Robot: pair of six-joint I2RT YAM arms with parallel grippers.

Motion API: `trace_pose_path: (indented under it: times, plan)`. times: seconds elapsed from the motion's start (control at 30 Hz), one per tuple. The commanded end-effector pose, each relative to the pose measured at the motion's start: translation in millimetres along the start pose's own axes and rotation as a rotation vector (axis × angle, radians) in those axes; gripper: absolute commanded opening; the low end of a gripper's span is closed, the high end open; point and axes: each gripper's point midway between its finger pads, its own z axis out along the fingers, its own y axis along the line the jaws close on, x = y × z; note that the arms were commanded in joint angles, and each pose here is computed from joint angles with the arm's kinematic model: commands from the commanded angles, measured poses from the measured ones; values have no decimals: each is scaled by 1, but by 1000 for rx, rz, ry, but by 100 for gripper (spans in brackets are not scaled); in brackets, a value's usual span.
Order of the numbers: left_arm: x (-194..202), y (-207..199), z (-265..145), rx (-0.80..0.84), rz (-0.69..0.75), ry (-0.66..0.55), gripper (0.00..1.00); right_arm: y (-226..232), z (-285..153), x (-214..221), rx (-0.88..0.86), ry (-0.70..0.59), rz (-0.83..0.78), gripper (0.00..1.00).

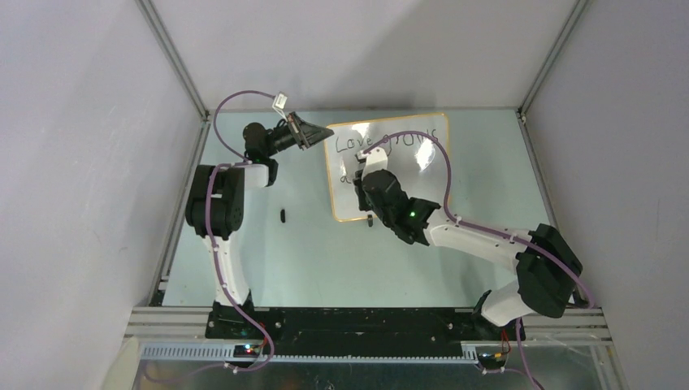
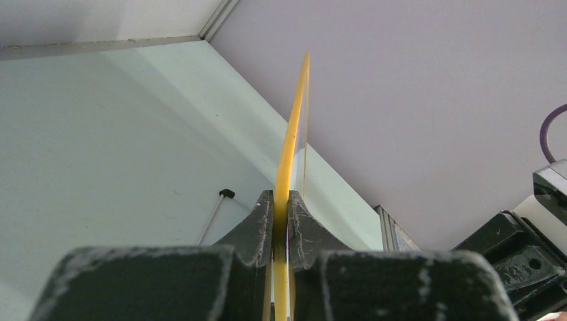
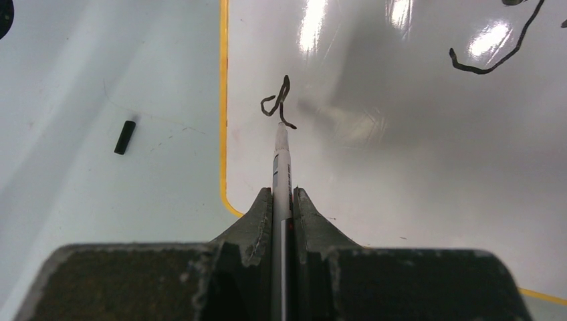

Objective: Write a sentence on the whiteboard

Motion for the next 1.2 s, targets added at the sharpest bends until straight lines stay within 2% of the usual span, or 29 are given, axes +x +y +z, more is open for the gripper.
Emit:
trace_pose_path:
  times: [0.0, 0.87, 1.17]
  plan:
    - [-3, -23, 5, 44, 66, 12, 0, 8, 3, -17, -26, -25, 4, 0]
    - [-3, -23, 5, 44, 66, 9, 0, 12, 8, -19, -41, -22, -6, 0]
    - [-4, -23, 5, 43, 66, 8, 0, 6, 10, -16, -21, 19, -17, 0]
